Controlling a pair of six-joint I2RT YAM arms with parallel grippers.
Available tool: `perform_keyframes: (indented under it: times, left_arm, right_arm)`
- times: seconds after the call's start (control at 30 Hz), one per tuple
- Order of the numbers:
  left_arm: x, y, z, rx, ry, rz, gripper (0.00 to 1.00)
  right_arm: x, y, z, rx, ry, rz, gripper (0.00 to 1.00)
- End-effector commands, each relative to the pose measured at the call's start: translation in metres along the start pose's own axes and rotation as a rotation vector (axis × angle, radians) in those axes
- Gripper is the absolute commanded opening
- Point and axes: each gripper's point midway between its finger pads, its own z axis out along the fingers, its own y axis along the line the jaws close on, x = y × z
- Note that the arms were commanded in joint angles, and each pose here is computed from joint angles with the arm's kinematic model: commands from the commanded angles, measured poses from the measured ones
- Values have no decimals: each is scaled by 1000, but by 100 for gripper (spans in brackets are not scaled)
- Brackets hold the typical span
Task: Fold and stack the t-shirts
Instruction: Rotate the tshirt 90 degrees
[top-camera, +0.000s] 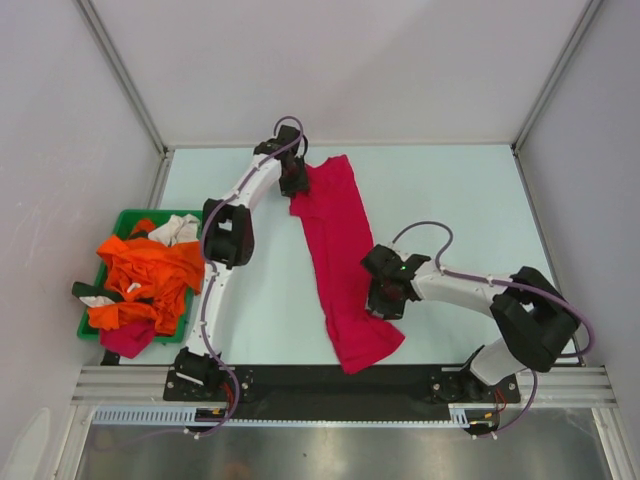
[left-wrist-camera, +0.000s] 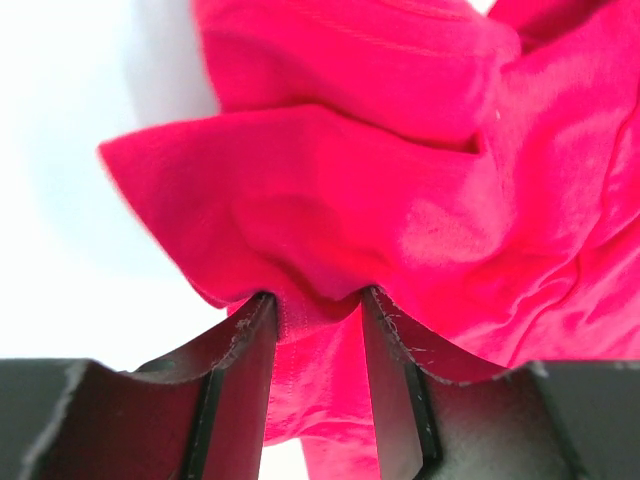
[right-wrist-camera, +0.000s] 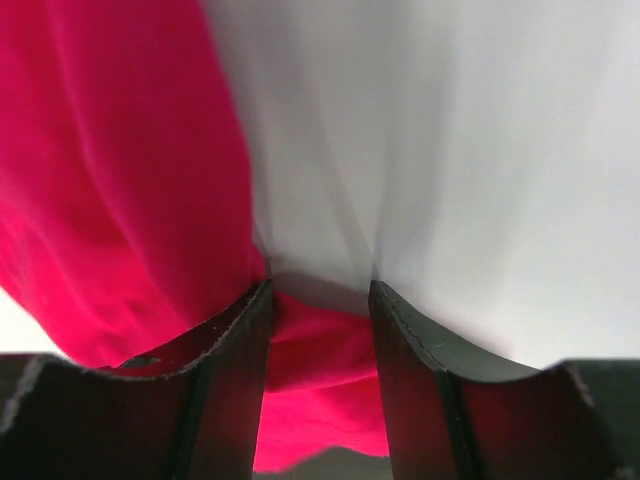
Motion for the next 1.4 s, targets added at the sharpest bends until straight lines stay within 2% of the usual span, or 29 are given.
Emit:
perform_keyframes:
  times: [0.0,0.17,0.27,0.3,0.37,0.4,0.43,0.5,0.53,0.6,0.67,0.7,0.73,0.77,0.8,0.9,1.07,1.37]
  left_arm:
    - [-7,-39,-5,132,-29,49,44]
    - [0,-51,-6,163,-18,72,44]
    - [-5,-40,-17,92,-59,58,47]
    - [-7,-36,-36,77,-81,56,48]
    - [-24,-28,-57,52,-162,41,53]
    - [-34,-24,-80,51,-204,29,54]
    - [-39,-20,-94,43,-229,21,55]
    - [-41,-10,-112,20,-256,15,56]
    - [-50,-12,-143,42,-306,16,56]
    - [-36,-15,-152,60,-297,39,56]
    - [-28,-23,-168,101,-308,53,54]
    - [-9,-27,-158,106,-273,71,52]
    - [-1,-33,-160,129,-267,82,49]
    - [9,-36,-156,137,-250,92,47]
    - [30,-40,-144,138,-216,114,46]
    - [67,-54,-130,170,-170,163,44]
    - [105,-68,-114,202,-122,212,41]
    - [131,-70,-87,204,-38,215,41]
  right_arm:
    - [63,-14,16,97,222,-91,49]
    - [62,-10,18,100,201,-134,49]
    - [32,-11,9,118,76,-104,48]
    - [21,-10,5,110,43,-91,48]
    - [-20,-7,-15,96,-74,-57,48]
    - [-38,-5,-24,92,-120,-47,48]
    - [-67,4,-42,70,-207,-25,49]
    - [-111,-1,-61,74,-296,-12,49]
    - [-139,10,-80,50,-377,-4,50]
    - [-176,22,-91,1,-454,-44,50]
    - [-210,54,-94,-100,-508,-64,48]
    - [-219,62,-92,-115,-520,-108,39]
    - [-231,73,-89,-141,-545,-116,35]
    - [-241,82,-72,-133,-527,-133,31]
    - [-247,84,-63,-120,-519,-141,15]
    - [-256,88,-18,-50,-461,-164,0]
    - [-249,85,24,-26,-412,-184,0]
    - [-235,90,48,-26,-368,-191,0]
